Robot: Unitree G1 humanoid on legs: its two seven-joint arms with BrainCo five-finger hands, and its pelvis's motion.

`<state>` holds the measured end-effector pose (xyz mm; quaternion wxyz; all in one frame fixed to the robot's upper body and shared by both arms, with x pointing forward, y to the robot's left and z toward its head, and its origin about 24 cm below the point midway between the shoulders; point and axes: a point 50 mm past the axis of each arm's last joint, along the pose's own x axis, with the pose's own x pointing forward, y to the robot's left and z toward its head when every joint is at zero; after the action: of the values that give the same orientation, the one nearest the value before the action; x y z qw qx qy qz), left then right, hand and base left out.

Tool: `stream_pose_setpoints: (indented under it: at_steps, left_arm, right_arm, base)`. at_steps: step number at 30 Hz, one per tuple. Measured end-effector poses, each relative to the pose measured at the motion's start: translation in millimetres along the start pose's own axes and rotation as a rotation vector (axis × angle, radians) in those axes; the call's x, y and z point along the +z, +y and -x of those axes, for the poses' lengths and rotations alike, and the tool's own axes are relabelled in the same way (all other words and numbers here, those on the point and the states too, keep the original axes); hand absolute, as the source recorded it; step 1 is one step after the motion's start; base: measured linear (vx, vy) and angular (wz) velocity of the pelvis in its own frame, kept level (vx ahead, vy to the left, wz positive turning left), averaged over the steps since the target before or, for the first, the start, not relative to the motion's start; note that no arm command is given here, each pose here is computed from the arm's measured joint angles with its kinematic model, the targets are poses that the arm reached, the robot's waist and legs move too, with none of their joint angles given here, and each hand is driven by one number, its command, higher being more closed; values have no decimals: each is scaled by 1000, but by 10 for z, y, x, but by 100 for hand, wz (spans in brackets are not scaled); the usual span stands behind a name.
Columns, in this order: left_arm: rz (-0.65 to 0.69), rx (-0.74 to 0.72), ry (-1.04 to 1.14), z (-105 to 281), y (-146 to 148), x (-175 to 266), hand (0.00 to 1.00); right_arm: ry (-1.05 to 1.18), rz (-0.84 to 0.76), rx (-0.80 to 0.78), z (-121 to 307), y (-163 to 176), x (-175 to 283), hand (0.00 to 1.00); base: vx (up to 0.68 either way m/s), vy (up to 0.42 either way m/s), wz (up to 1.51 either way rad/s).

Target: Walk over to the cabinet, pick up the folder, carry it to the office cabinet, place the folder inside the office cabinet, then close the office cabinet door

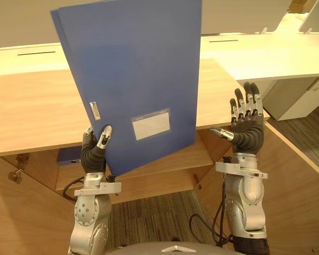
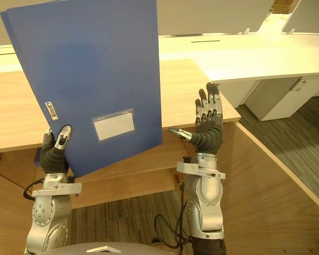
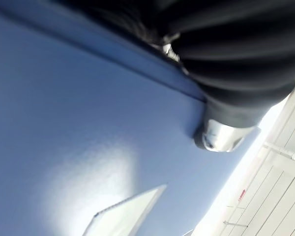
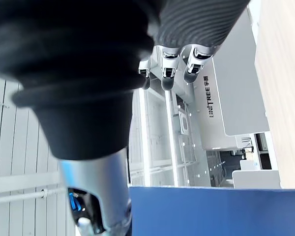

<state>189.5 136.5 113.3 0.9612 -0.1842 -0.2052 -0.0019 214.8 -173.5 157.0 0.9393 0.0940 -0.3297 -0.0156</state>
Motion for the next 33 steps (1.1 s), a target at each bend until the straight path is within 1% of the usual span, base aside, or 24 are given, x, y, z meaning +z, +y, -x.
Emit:
stream_pose_setpoints:
  at_steps: [3,9,20,21,24,30,33]
  left_arm:
    - [-1,-29,7,0,-14,-15,100]
    - [-18,-112,27,-11,-48,-59,100]
    - [-9,-189,11,-64,-106,-36,100]
    - [-11,-193,12,-64,-104,-35,100]
    - [-27,-214,17,-62,-94,-33,100]
    - [-55,-231,31,-56,-67,-42,100]
    - [-65,-235,35,-54,-59,-47,100]
  right_arm:
    - [-2,9,57,-54,5,-3,0]
    - [76,-12,147,-95,18,-181,0]
    - [158,-37,253,-144,49,-346,0]
    - [169,-32,274,-138,52,-361,100]
    - [226,-32,320,-121,43,-450,100]
    - [308,-3,467,-98,64,-537,100]
    - [333,-25,484,-67,86,-578,100]
  base:
    - [-12,-5,0]
    - [-46,-15,4]
    - [-49,-20,5]
    - [-62,-24,3]
    - [-59,-18,3]
    - [-68,-19,1]
    - [-64,-20,0]
